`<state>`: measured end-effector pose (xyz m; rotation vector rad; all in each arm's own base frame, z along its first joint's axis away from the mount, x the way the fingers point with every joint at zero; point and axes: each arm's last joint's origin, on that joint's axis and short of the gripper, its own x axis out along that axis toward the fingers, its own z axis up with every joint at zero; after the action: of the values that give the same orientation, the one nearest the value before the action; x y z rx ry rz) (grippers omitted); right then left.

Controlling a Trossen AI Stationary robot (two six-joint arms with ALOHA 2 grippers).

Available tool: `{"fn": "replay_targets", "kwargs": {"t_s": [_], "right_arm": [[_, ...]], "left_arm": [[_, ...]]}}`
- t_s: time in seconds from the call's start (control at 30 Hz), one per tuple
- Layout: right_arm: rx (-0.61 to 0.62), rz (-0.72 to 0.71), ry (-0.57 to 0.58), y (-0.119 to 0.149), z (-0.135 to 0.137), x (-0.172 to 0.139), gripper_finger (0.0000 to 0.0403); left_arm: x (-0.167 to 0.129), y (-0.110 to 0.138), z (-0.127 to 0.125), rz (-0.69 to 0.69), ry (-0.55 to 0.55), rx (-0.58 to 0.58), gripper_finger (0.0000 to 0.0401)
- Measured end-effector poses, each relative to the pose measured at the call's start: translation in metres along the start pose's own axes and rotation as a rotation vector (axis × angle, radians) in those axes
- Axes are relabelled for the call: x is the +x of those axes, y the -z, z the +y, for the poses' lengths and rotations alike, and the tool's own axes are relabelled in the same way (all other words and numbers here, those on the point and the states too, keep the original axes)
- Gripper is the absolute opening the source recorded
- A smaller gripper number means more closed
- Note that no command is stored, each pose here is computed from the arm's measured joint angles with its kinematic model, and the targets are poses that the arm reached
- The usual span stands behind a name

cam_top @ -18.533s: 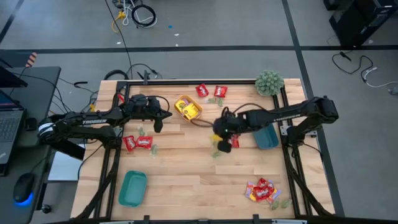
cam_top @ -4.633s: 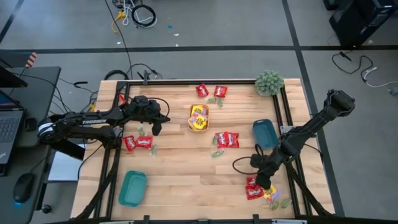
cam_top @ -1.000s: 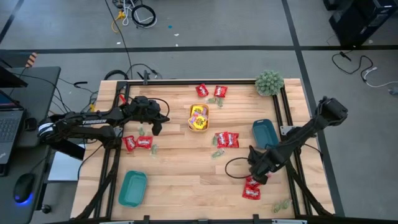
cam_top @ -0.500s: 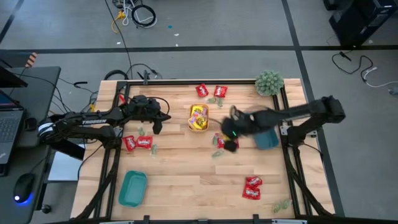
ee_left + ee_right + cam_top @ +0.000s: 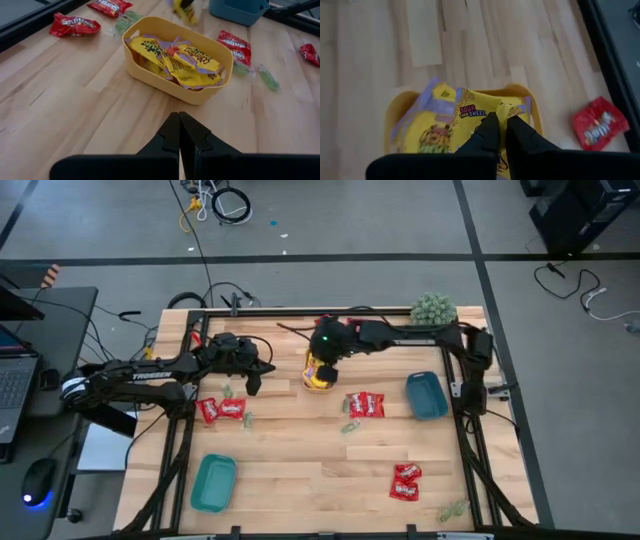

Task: Sort candy
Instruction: Put the yellow packet of candy into the yellow bin

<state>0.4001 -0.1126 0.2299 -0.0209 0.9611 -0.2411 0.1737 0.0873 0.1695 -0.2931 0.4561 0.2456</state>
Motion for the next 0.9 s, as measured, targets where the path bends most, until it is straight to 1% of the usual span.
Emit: {"fn": "replay_targets", "kwargs": {"t_s": [0.17,0.3,0.4,0.47,0.6,0.7,0.77,0.8,0.83,0.9], "right_arm": [[-0.006,0.07,0.003,0.008,-0.01,0.029,0.0027],[-0.008,0.107,0.0,0.013,-0.01,0.038,0.0061],[-0.015,0.113,0.002,0.013,-0.007,0.037,0.0102],[-0.023,0.108,0.031,0.011,-0.005,0.033,0.0134],[-0.03,0.072,0.074,0.004,-0.002,0.017,0.0193],[-0.02,0.035,0.076,-0.001,-0.001,0.002,0.0222],[-0.008,0.012,0.068,-0.004,0.0,-0.006,0.0223],[-0.009,0.002,0.063,-0.005,0.001,-0.009,0.0215],[-0.011,-0.01,0.055,-0.005,0.003,-0.009,0.0201],[-0.009,-0.028,0.037,0.0,0.005,-0.002,0.016]], "left_arm": [[0.0,0.0,0.0,0.004,0.0,0.015,0.0001],[0.0,0.001,0.0,0.011,-0.001,0.016,0.0001],[0.0,0.001,0.0,0.012,-0.001,0.016,0.0001],[0.0,0.001,0.0,0.012,-0.001,0.016,0.0003],[0.0,0.001,0.0,0.012,-0.001,0.016,0.0004],[0.0,0.001,0.0,0.012,-0.001,0.016,0.0004],[0.0,0.001,0.0,0.012,-0.001,0.016,0.0004],[0.0,0.001,0.0,0.012,-0.001,0.016,0.0004],[0.0,0.001,0.0,0.011,-0.001,0.017,0.0005],[0.0,0.001,0.0,0.011,-0.001,0.02,0.0005]]}}
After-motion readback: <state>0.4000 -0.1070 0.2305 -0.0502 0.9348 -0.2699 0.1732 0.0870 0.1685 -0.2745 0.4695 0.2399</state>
